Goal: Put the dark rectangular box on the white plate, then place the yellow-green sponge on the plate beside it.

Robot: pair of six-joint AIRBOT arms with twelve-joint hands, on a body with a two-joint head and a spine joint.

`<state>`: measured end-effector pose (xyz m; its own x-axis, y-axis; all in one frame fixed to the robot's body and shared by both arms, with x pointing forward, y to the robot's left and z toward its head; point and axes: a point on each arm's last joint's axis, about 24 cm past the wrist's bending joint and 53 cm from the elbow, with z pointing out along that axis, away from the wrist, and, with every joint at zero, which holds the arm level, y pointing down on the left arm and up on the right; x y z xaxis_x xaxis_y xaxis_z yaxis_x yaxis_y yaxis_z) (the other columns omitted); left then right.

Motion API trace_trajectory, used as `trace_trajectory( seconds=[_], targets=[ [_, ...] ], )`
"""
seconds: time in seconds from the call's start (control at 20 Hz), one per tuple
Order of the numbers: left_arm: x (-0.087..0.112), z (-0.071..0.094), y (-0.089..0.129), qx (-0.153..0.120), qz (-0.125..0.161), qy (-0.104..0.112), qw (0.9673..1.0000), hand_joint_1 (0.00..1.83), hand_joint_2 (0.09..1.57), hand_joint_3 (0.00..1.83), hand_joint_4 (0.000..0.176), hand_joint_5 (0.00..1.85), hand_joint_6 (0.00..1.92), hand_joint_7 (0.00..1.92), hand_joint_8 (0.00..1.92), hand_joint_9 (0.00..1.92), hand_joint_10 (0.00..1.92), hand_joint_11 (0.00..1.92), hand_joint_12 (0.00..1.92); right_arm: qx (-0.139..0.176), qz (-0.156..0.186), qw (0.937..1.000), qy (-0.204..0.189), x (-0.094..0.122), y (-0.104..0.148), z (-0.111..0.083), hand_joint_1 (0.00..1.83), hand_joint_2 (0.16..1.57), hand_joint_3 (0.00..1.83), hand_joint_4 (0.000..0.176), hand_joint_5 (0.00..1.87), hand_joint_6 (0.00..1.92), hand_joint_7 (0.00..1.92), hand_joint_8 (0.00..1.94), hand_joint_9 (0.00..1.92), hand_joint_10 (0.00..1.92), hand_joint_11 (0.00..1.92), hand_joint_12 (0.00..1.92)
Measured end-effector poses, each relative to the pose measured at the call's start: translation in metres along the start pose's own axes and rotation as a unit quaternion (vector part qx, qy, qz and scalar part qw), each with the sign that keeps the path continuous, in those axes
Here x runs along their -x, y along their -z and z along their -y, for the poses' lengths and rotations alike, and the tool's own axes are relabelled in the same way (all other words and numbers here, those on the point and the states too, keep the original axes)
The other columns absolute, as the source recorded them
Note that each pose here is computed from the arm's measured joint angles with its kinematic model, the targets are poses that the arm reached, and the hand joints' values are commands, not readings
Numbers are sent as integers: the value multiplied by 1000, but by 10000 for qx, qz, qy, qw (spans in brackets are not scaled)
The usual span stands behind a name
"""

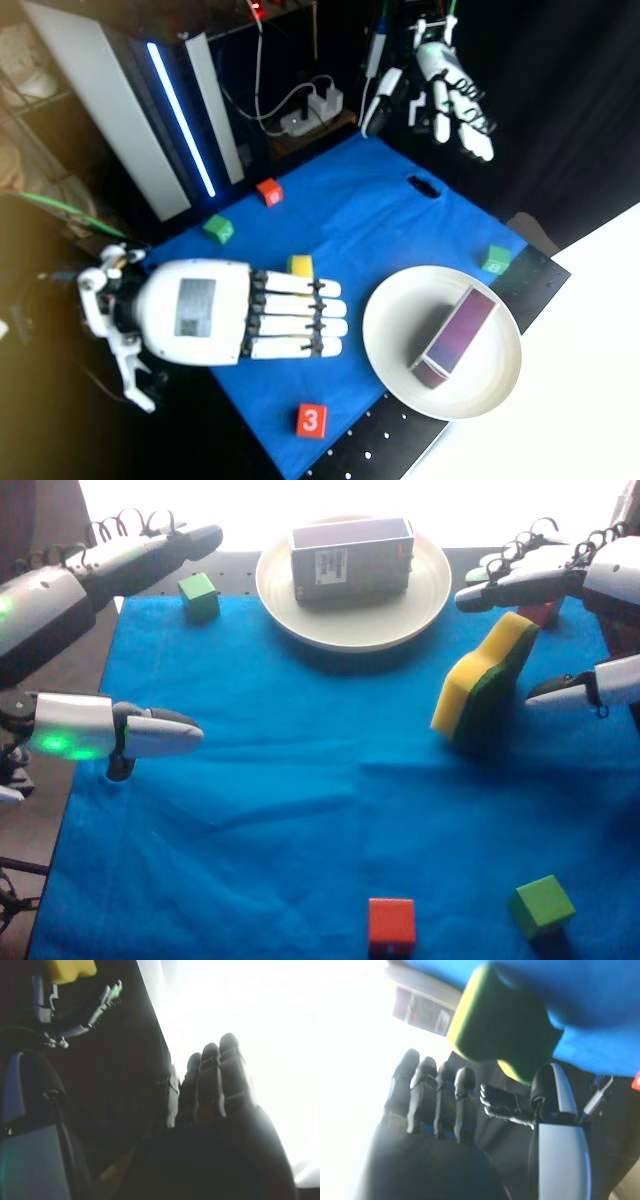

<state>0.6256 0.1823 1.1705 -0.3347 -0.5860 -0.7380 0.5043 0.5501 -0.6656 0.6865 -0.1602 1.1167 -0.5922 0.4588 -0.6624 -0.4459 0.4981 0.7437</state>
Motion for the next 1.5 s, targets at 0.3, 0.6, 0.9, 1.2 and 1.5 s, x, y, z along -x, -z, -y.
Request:
trace_trajectory(
  seconds=[0.3, 0.6, 0.9, 1.2, 1.5],
  targets=[
    [3, 0, 1, -9, 96, 45, 9999, 871, 873, 0, 176, 53, 8, 0, 0, 0, 0, 0, 0, -25, -154, 9998, 126, -11, -12, 0, 1144, 980, 1, 0, 701, 26, 561, 9, 500, 29, 21, 1140],
    [5, -3, 2, 47, 155, 99, 9998, 899, 895, 7, 133, 46, 2, 0, 0, 0, 0, 0, 0, -164, -217, 9995, 130, -19, -20, 11, 1222, 1133, 0, 0, 858, 1112, 1042, 957, 899, 863, 652, 1450],
    [0, -2, 1, 24, 144, 159, 9998, 898, 899, 6, 142, 46, 2, 0, 0, 0, 0, 0, 0, -128, -47, 9998, 133, -4, -28, 5, 1239, 1152, 1, 0, 838, 1043, 988, 1196, 882, 1287, 674, 1759],
    [2, -6, 5, 63, 221, 213, 9995, 854, 895, 1, 144, 42, 0, 0, 0, 0, 0, 0, 0, 266, 340, 9991, 27, 24, -43, -25, 1223, 1147, 0, 0, 843, 1091, 1009, 1073, 924, 921, 671, 1445],
    [-1, -3, 5, 18, 176, 225, 9996, 891, 901, 2, 138, 48, 8, 0, 0, 0, 0, 0, 0, 433, 744, 9961, -207, 43, -80, -31, 1235, 1108, 0, 0, 914, 1046, 1082, 878, 967, 772, 727, 1339]
  ],
)
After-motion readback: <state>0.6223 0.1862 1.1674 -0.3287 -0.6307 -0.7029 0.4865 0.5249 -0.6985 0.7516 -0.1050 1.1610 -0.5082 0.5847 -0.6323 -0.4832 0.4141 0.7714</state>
